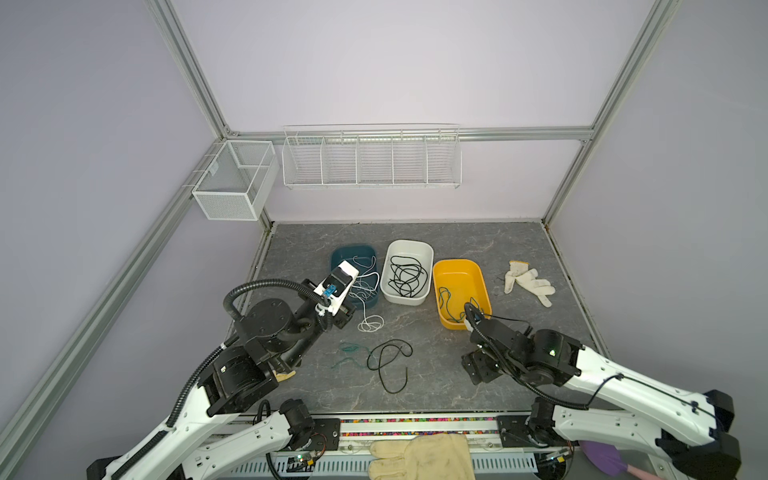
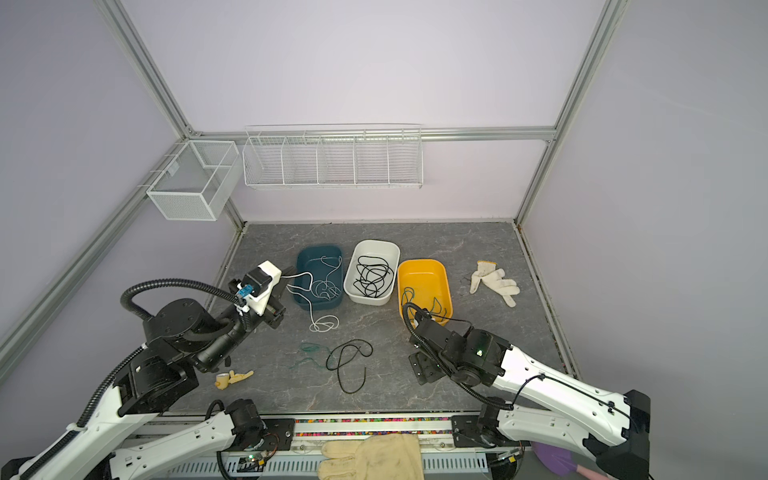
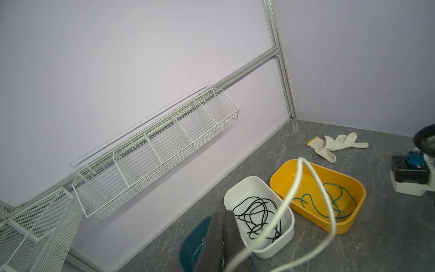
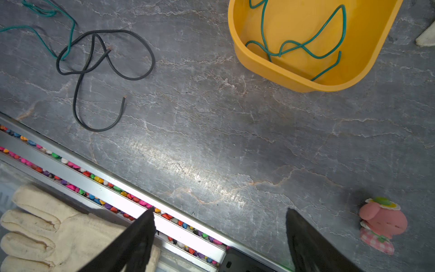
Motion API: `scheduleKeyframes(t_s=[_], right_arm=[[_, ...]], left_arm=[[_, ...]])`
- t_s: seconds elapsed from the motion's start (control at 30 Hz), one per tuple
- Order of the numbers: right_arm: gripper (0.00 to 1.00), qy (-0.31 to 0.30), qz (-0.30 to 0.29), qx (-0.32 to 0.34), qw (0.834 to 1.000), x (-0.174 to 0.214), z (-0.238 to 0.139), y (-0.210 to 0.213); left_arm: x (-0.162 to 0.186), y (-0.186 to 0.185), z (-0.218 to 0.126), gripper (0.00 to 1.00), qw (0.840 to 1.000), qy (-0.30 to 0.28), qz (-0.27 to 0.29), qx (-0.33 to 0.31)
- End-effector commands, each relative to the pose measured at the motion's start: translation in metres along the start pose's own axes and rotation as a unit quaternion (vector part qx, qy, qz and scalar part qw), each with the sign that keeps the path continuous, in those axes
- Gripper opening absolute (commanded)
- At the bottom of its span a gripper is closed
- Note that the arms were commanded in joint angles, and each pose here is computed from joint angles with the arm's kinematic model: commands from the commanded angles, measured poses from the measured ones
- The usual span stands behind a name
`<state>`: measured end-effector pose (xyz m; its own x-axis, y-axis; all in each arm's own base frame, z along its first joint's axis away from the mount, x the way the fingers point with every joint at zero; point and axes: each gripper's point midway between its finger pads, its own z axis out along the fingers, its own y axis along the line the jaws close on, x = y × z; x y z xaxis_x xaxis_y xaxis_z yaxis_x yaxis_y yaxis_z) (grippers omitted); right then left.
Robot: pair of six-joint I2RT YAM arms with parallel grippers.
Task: Untangle the cables
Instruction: 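Carry the white cable with the left gripper to the teal tub while right draws back, then lower the white cable into the teal tub with the left gripper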
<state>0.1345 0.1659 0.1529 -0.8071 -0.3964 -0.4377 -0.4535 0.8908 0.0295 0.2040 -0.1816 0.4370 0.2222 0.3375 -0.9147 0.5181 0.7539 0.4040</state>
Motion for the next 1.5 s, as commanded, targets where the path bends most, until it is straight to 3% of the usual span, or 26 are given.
scheduleKeyframes(t_s=[0.0,0.4,1.07,1.47], right_arm=[[0.88,0.007,-0.002,0.015,1.000,0.005,0.002,-0.003],[0.88,0.002,-0.018,0.023,1.000,0.005,0.001,-0.001],[0.88,0.000,-0.038,0.022,0.999,0.009,0.000,0.005],[0.88,-0.004,-0.047,0.013,0.999,0.009,-0.003,0.009]], left_arm=[[0.001,0.014,0.012,0.00,1.000,0.022,0.010,-0.014],[0.051,0.051,0.068,0.00,0.993,0.098,-0.001,-0.059],[0.117,0.088,0.146,0.00,0.980,0.164,0.016,-0.112],[0.195,0.095,0.165,0.00,0.965,0.231,0.000,-0.125]])
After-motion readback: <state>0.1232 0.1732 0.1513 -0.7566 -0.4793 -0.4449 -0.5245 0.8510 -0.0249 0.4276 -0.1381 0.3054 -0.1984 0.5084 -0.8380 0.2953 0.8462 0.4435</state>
